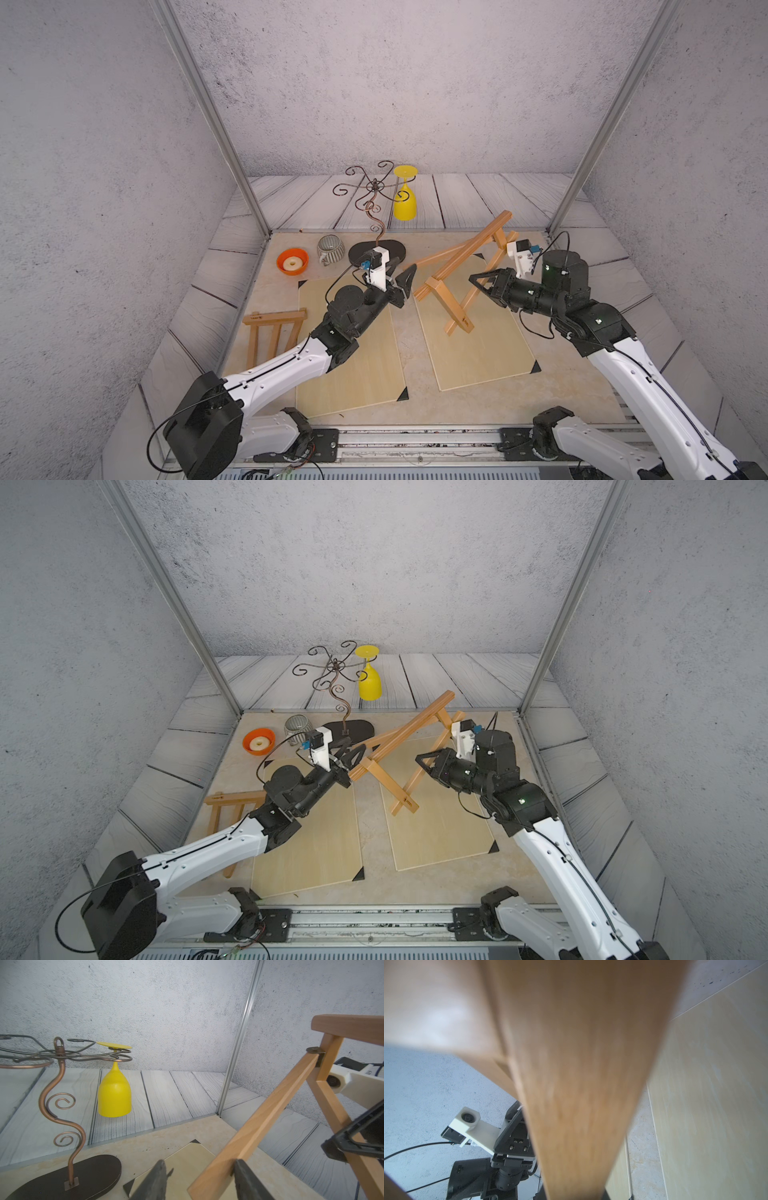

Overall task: Assemble the easel
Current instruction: Unfold the easel, then move the drawing board to the center of the board, then place the easel at the center of the board.

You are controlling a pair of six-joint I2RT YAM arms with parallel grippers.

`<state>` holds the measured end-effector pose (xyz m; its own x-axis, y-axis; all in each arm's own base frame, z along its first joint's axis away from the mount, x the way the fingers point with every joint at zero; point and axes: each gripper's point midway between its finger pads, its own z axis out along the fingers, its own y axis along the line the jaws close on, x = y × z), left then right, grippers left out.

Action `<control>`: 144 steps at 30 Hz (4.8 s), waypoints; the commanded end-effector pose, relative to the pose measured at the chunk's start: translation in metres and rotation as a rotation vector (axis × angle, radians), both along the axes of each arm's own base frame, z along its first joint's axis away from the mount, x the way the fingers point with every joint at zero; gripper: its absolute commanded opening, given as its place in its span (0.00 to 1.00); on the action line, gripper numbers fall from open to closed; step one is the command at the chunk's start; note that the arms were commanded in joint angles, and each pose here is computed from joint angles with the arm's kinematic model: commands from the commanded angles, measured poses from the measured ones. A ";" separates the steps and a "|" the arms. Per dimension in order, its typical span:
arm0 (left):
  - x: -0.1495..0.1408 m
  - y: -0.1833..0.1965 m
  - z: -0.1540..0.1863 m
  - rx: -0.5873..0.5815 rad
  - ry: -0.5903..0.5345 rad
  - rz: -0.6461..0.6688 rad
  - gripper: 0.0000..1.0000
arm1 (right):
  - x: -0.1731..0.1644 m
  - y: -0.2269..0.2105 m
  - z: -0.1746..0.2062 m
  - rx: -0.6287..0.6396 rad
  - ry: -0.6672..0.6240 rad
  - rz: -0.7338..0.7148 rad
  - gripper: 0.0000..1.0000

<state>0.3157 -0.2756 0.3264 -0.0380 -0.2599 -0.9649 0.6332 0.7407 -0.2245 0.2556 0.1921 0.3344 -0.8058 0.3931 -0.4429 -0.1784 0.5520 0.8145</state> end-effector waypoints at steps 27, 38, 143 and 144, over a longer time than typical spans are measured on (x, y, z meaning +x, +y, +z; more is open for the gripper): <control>0.002 0.059 -0.046 0.009 0.316 0.103 0.64 | 0.072 -0.031 -0.039 -0.432 -0.152 -0.199 0.00; -0.028 0.140 -0.054 0.040 0.459 0.397 0.64 | 0.129 0.025 -0.103 -0.697 -0.255 -0.204 0.00; 0.001 0.107 -0.082 0.028 0.470 0.327 0.64 | 0.237 0.044 -0.205 -1.085 -0.274 -0.366 0.18; 0.001 0.106 -0.082 0.026 0.470 0.326 0.64 | 0.236 0.044 -0.202 -1.079 -0.278 -0.366 0.22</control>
